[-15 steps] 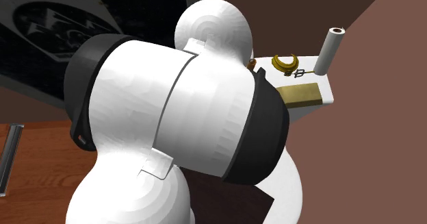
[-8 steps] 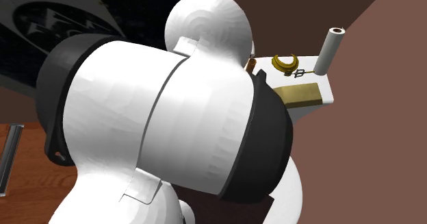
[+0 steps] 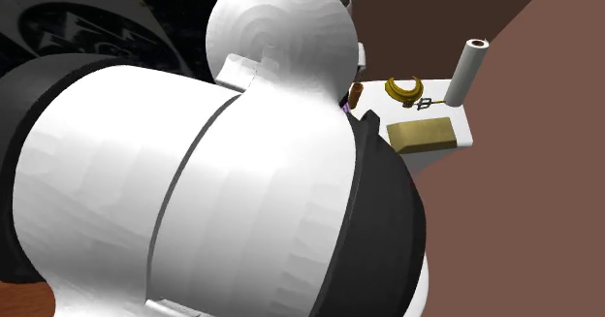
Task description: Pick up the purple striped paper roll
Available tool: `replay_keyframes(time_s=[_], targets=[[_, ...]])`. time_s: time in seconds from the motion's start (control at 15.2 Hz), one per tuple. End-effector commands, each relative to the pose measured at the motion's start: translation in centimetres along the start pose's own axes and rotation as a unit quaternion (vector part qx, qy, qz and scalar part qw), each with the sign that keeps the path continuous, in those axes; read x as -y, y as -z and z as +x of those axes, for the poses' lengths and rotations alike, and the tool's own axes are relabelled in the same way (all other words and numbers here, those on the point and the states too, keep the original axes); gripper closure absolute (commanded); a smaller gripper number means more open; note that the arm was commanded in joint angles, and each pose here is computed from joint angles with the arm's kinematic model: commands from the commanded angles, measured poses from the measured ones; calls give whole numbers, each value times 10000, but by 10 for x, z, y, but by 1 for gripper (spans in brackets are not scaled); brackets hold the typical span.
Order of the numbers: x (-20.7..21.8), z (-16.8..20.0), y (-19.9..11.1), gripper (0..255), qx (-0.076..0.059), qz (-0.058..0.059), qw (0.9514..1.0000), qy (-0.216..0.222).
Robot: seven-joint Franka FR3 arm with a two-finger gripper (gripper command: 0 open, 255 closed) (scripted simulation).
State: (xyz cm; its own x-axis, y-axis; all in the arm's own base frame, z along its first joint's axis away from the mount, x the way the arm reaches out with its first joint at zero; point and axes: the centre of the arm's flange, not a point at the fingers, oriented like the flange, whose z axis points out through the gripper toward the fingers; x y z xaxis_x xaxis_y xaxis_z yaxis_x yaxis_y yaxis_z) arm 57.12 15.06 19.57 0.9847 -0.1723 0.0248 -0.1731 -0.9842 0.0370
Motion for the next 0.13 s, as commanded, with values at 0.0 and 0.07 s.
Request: replay_keyframes(time_s=[0.0,0.07], targets=[[0,1,6,255,-1,1,10000,0],[0,1,6,255,-2,1,10000,0]])
